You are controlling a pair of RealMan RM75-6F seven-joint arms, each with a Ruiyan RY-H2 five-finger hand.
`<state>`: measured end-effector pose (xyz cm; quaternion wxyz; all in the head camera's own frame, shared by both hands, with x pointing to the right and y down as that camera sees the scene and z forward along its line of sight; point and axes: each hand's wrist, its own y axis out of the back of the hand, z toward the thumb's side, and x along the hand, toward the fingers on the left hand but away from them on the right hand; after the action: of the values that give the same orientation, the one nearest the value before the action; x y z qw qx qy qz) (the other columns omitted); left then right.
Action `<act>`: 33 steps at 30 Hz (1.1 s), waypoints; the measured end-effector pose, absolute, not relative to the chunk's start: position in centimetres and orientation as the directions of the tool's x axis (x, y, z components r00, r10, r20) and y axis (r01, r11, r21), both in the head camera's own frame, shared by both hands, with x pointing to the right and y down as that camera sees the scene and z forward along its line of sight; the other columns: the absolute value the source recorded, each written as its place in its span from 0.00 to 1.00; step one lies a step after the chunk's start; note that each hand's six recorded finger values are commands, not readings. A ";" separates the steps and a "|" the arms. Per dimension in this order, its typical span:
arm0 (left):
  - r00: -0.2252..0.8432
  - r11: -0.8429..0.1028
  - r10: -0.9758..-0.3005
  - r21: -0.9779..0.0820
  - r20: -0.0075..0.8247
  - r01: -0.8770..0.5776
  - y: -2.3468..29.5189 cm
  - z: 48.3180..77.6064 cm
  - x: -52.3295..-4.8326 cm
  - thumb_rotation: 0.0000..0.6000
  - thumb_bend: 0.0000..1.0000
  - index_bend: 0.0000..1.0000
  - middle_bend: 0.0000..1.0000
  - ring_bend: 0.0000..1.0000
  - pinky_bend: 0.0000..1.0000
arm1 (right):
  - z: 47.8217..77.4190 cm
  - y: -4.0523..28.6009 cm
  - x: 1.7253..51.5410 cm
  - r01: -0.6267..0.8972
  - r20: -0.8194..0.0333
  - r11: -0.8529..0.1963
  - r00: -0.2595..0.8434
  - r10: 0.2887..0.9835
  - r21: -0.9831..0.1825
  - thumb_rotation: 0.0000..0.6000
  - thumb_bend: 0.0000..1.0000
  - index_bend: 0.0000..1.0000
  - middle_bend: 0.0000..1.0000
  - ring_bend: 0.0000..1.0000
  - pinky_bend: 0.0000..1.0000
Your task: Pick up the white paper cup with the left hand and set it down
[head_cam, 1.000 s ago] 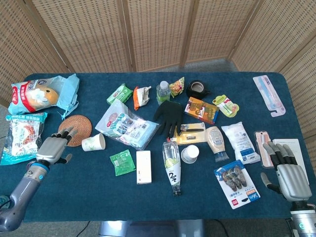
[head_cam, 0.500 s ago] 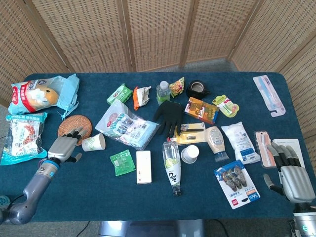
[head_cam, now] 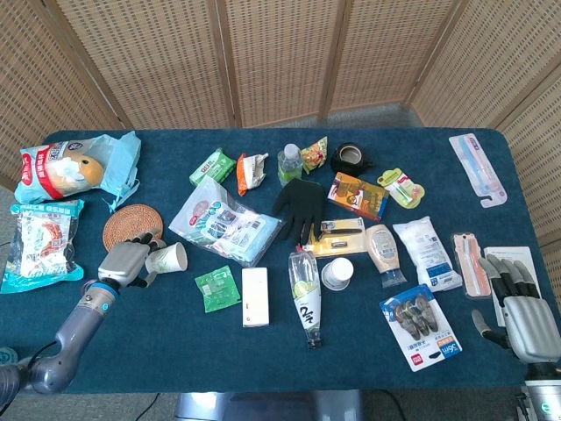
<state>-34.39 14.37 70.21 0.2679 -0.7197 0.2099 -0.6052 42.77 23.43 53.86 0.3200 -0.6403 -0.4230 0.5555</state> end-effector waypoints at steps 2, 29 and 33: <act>0.180 -0.762 -0.635 -0.647 0.751 0.009 14.3 70.2 -34.1 1.00 0.50 0.36 0.17 0.27 0.41 | 53.8 23.5 42.8 0.193 -0.438 -0.434 0.024 0.898 -0.880 1.00 0.42 0.00 0.00 0.00 0.00; 0.298 -0.442 -0.669 -0.686 0.681 0.578 9.7 64.4 -33.7 1.00 0.52 0.38 0.15 0.22 0.33 | 53.8 23.7 43.3 0.212 -0.443 -0.437 0.019 0.896 -0.874 1.00 0.42 0.00 0.00 0.00 0.00; 0.325 -0.337 -0.651 -0.645 0.686 0.686 10.2 64.5 -33.3 1.00 0.52 0.39 0.13 0.20 0.32 | 53.8 23.7 43.4 0.216 -0.444 -0.437 0.019 0.896 -0.873 1.00 0.42 0.00 0.00 0.00 0.00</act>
<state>-33.30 10.25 64.51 0.5757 -0.5753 -0.0152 -0.5809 43.37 23.69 53.84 0.3083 -0.6436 -0.4318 0.5515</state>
